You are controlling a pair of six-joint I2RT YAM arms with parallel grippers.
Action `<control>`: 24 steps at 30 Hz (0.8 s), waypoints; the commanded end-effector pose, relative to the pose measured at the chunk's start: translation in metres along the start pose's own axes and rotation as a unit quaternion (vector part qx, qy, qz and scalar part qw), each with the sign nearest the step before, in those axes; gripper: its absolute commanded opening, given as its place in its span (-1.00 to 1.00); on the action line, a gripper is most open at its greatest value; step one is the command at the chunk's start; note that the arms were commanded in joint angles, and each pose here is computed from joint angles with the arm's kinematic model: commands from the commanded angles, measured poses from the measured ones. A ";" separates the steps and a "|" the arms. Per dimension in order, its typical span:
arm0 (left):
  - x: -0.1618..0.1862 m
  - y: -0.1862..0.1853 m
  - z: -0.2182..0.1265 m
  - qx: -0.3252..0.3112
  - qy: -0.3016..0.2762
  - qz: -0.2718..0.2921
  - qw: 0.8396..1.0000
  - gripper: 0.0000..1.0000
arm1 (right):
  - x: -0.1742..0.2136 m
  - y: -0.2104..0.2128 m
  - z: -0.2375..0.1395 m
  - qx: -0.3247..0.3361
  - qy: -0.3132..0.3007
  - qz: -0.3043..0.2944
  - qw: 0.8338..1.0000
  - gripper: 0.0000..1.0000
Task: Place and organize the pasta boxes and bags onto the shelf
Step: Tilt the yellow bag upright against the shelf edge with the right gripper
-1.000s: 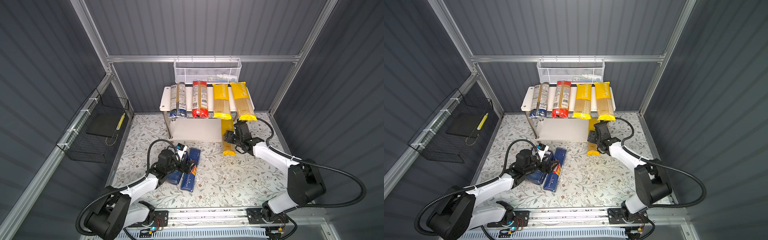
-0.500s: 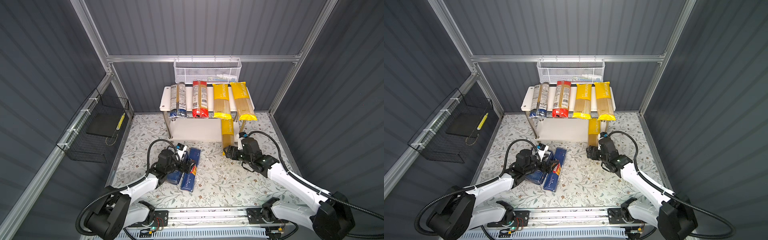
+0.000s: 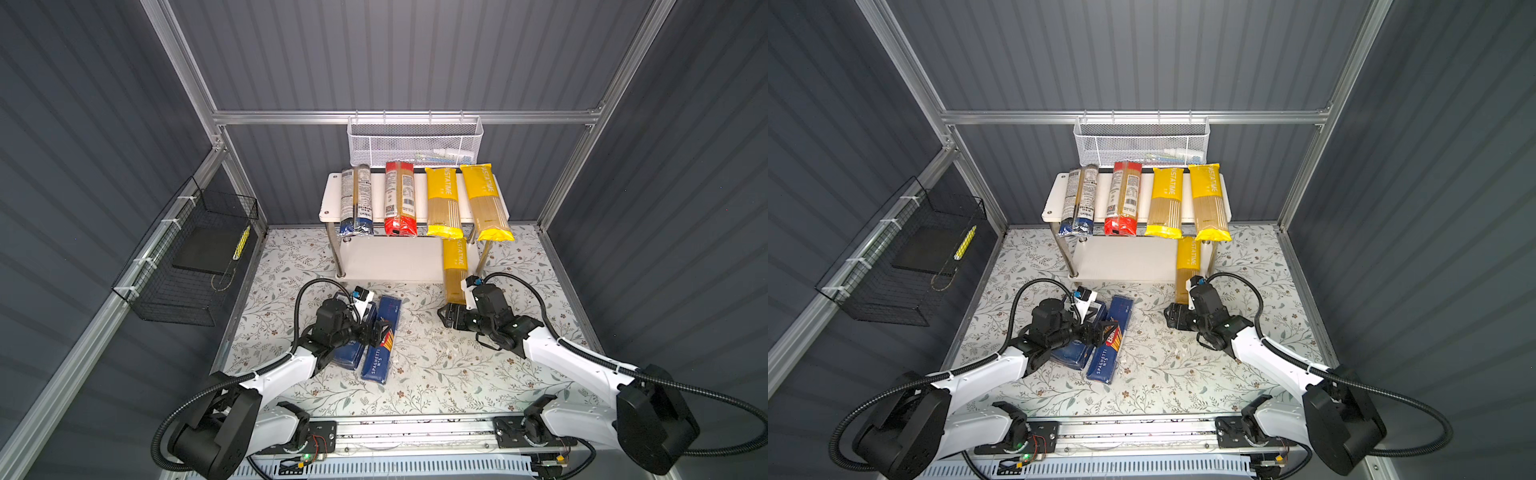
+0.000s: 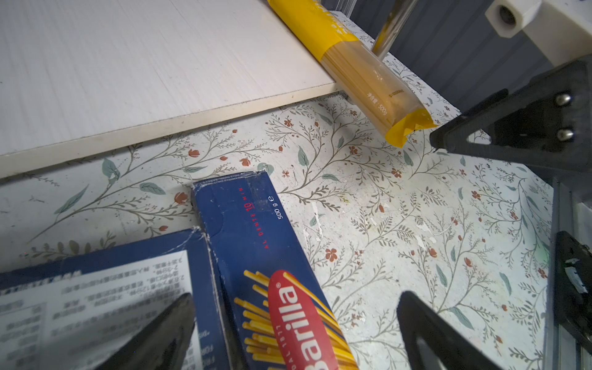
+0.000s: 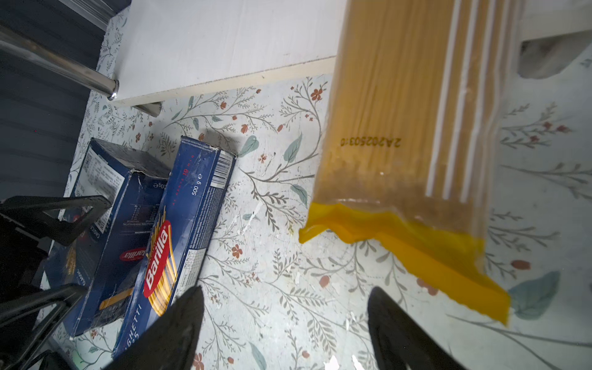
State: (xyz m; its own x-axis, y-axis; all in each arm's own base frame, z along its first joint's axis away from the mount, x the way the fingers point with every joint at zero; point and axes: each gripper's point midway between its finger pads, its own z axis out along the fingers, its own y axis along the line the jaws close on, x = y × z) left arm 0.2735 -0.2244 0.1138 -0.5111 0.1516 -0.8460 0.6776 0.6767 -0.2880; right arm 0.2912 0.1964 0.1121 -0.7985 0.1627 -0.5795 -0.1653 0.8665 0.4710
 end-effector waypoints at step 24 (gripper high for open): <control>-0.012 -0.004 -0.001 0.003 -0.010 0.016 1.000 0.99 | -0.030 0.005 0.027 -0.001 -0.030 -0.006 1.000 0.71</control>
State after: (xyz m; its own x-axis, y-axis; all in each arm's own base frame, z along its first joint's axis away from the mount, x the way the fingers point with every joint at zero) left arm 0.2735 -0.2243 0.1137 -0.5114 0.1518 -0.8458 0.6773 0.6771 -0.2880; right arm 0.3130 0.2060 0.0960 -0.8017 0.1647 -0.5746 -0.1555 0.8707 0.4666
